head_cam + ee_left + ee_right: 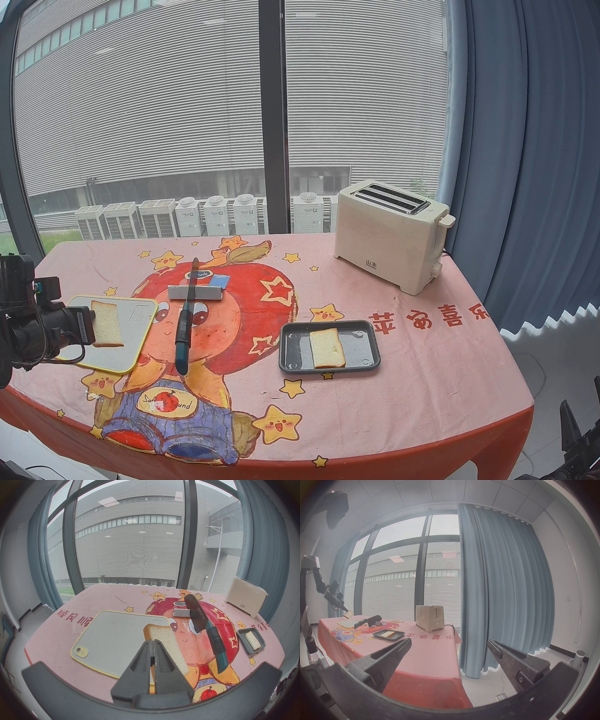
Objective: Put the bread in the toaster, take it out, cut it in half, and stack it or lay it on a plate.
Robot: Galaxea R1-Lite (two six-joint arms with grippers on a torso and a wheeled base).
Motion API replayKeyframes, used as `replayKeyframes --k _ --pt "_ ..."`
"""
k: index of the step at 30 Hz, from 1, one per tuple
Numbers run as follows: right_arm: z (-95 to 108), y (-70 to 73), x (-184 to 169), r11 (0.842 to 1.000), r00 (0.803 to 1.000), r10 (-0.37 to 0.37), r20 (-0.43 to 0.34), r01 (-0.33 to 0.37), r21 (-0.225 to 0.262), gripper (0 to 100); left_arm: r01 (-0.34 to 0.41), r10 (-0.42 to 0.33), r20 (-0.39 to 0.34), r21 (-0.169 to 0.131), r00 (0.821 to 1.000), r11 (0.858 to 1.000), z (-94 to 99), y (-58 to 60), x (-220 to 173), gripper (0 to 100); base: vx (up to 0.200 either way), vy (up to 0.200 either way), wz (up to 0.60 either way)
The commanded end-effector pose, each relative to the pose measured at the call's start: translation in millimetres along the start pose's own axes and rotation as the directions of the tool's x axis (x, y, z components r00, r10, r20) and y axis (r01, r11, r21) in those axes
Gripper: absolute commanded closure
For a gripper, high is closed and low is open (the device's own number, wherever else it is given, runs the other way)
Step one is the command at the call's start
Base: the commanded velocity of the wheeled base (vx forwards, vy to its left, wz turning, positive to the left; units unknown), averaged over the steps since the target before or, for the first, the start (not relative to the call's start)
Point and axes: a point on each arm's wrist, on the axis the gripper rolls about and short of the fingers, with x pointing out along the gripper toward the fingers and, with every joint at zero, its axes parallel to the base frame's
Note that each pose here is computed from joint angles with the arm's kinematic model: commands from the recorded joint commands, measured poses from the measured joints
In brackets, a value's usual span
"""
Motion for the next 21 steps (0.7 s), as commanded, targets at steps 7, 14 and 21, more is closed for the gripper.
replayKeyframes --k 7,14,21 --pt "-5.2 0.1 0.2 1.000 1.000 0.001 -0.003 -0.001 -0.001 0 0.000 0.000 -0.003 -0.001 1.000 1.000 -0.5 0.0 0.5 100 0.000 0.000 0.00" --pt "-5.2 0.1 0.2 1.000 1.000 0.001 -0.003 -0.001 -0.001 0 0.024 -0.024 0.002 0.011 1.000 1.000 0.4 -5.8 0.2 100 0.000 0.000 0.00" --pt "-5.2 0.1 0.2 1.000 1.000 0.001 -0.003 -0.001 -0.001 0 0.031 -0.031 0.004 0.015 1.000 0.999 1.2 -7.5 0.2 100 0.000 0.000 0.00"
